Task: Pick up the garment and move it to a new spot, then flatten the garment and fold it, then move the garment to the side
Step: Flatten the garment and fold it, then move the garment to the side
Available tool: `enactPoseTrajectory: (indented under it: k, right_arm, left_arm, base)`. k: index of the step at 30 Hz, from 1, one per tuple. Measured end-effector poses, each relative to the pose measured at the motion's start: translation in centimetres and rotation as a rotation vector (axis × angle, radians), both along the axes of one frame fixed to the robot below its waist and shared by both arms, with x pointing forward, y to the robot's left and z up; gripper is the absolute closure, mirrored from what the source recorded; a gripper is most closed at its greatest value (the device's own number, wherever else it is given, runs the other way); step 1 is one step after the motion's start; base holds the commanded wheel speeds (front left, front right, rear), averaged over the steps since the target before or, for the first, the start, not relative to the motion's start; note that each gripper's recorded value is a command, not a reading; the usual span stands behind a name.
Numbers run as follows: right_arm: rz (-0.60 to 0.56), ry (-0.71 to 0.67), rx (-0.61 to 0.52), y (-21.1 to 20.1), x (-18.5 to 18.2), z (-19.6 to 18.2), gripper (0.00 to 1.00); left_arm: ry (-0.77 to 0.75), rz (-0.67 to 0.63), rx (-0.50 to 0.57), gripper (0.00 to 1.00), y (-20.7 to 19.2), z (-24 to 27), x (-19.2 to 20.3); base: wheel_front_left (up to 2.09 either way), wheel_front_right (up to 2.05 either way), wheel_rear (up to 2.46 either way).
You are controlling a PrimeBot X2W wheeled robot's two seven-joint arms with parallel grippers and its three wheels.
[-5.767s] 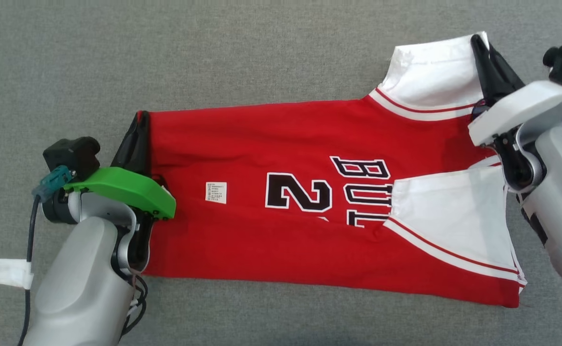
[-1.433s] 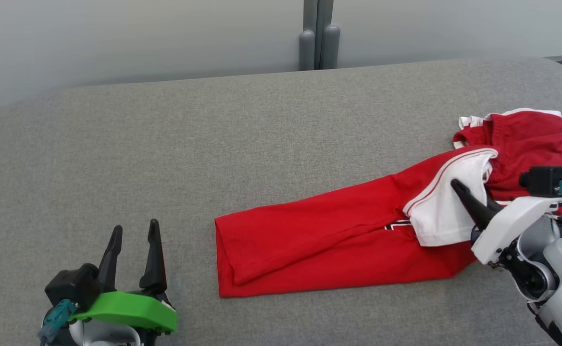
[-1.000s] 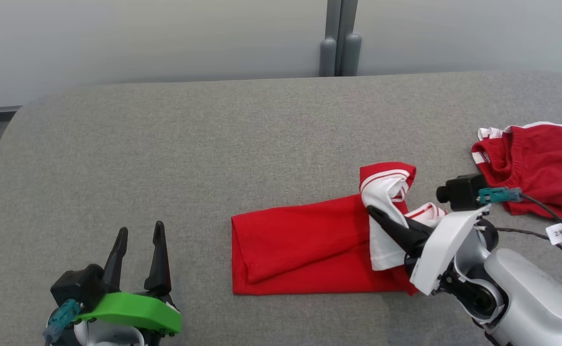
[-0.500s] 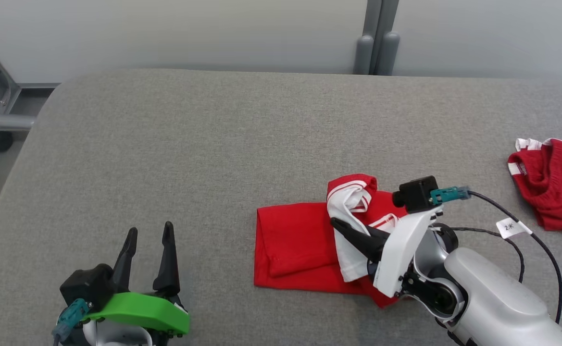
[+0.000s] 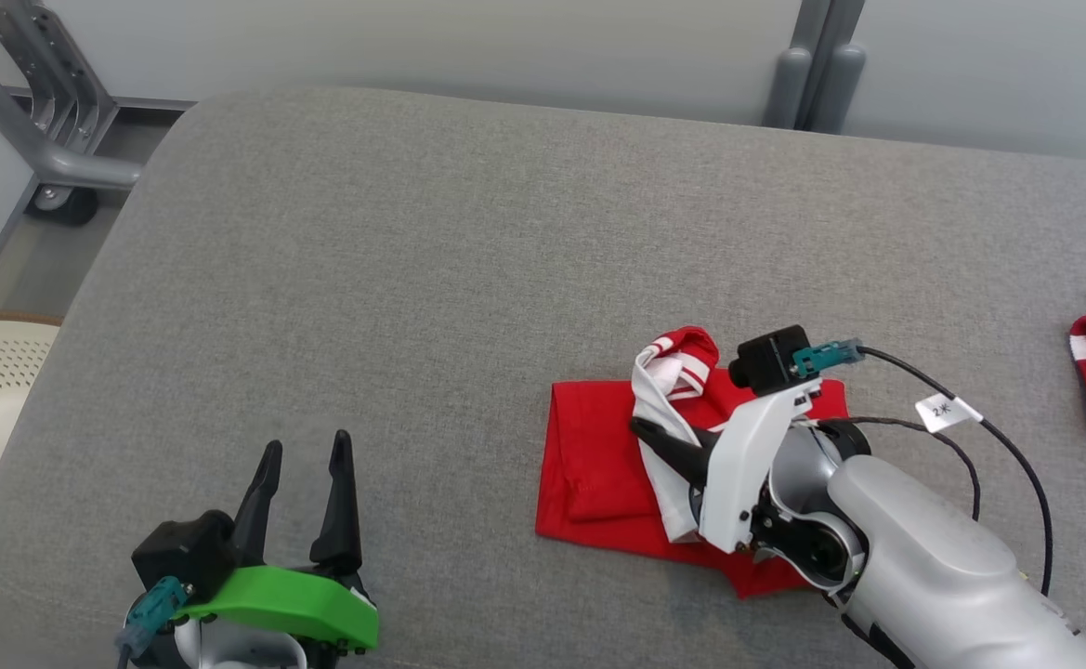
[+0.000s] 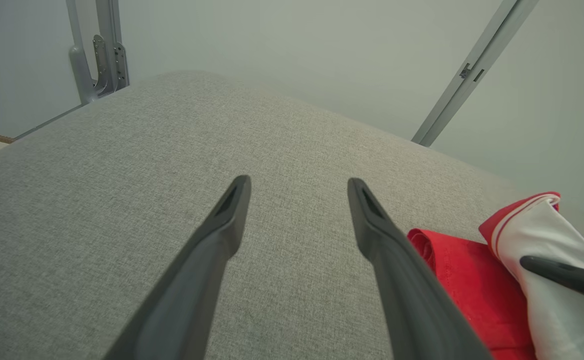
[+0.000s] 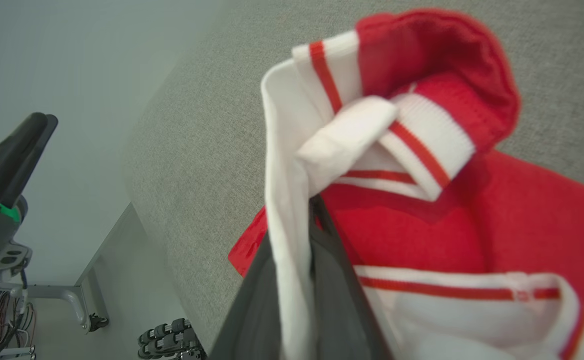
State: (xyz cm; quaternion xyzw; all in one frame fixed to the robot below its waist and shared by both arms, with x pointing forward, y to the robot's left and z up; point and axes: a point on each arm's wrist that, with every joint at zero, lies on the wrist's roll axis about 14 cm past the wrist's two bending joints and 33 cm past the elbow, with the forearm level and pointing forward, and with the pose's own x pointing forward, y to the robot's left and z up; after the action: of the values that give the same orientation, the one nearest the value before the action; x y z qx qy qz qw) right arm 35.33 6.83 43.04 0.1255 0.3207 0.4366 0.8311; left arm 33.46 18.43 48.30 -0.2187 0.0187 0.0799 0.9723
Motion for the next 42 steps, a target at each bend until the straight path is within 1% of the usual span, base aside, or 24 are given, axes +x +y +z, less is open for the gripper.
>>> enactPoseTrajectory:
  k: [1,2,3,4,5,11,15,19,22,27,29,31,34,36,42]
  right_arm:
    - [0.011,-0.001,-0.007,0.3,0.0,-0.1,0.69]
    - [0.022,-0.003,-0.009,0.7,-0.1,-0.2,0.69]
    - [0.029,-0.004,-0.007,1.1,-0.1,-0.1,0.59]
    - [0.034,-0.003,-0.004,1.5,-0.2,0.0,0.17]
    - [0.039,-0.005,-0.001,1.8,-0.2,0.1,0.00]
    - [0.053,-0.034,-0.003,2.5,-0.1,0.9,0.00]
    - [0.043,-0.052,0.047,3.4,0.0,2.6,0.00]
    - [-0.012,-0.122,0.115,3.2,1.8,5.4,0.00]
    - [-0.095,-0.172,0.109,0.6,4.1,6.2,0.00]
    - [-0.276,-0.203,-0.010,-7.5,7.4,4.3,0.00]
    - [-0.335,-0.187,-0.058,-10.3,7.5,2.9,0.00]
    - [-0.369,-0.142,-0.088,-12.1,6.7,1.1,0.00]
    - [-0.398,-0.055,-0.102,-13.3,4.9,-1.6,0.00]
    - [-0.417,-0.016,-0.100,-13.7,4.1,-2.8,0.00]
    - [-0.442,0.059,-0.066,-13.4,2.6,-4.6,0.00]
  left_arm:
    - [0.003,0.006,0.000,0.00,0.2,-0.1,-0.1]
    - [0.006,0.010,0.001,0.00,0.3,-0.2,-0.1]
    - [0.008,0.013,0.001,0.00,0.4,-0.2,-0.2]
    - [0.010,0.015,0.001,0.00,0.4,-0.3,-0.2]
    - [0.011,0.016,0.001,0.00,0.4,-0.3,-0.2]
    - [0.011,0.022,0.002,0.00,0.7,-0.3,-0.2]
    - [0.003,0.015,0.001,0.00,0.5,-0.1,0.1]
    - [-0.007,0.000,0.000,0.00,0.1,0.1,0.4]
    - [-0.014,-0.017,-0.001,0.00,-0.4,0.3,0.6]
    - [-0.031,-0.050,-0.005,0.00,-1.4,0.8,1.1]
    - [-0.038,-0.064,-0.006,0.00,-1.9,1.0,1.3]
    - [-0.038,-0.077,-0.003,0.00,-2.3,1.0,1.5]
    - [-0.030,-0.099,-0.006,0.00,-3.0,0.7,1.7]
    - [-0.024,-0.112,-0.009,0.00,-3.5,0.5,1.8]
    - [-0.003,-0.143,-0.006,0.00,-4.5,-0.1,2.0]
  base:
    - [0.00,0.00,0.00]
    - [0.00,0.00,0.00]
    - [0.00,0.00,0.00]
    - [0.00,0.00,0.00]
    - [0.00,0.00,0.00]
    - [0.00,0.00,0.00]
    - [0.00,0.00,0.00]
    - [0.00,0.00,0.00]
    - [0.00,0.00,0.00]
    - [0.00,0.00,0.00]
    - [0.00,0.00,0.00]
    - [0.00,0.00,0.00]
    - [0.00,0.00,0.00]
    - [0.00,0.00,0.00]
    - [0.00,0.00,0.00]
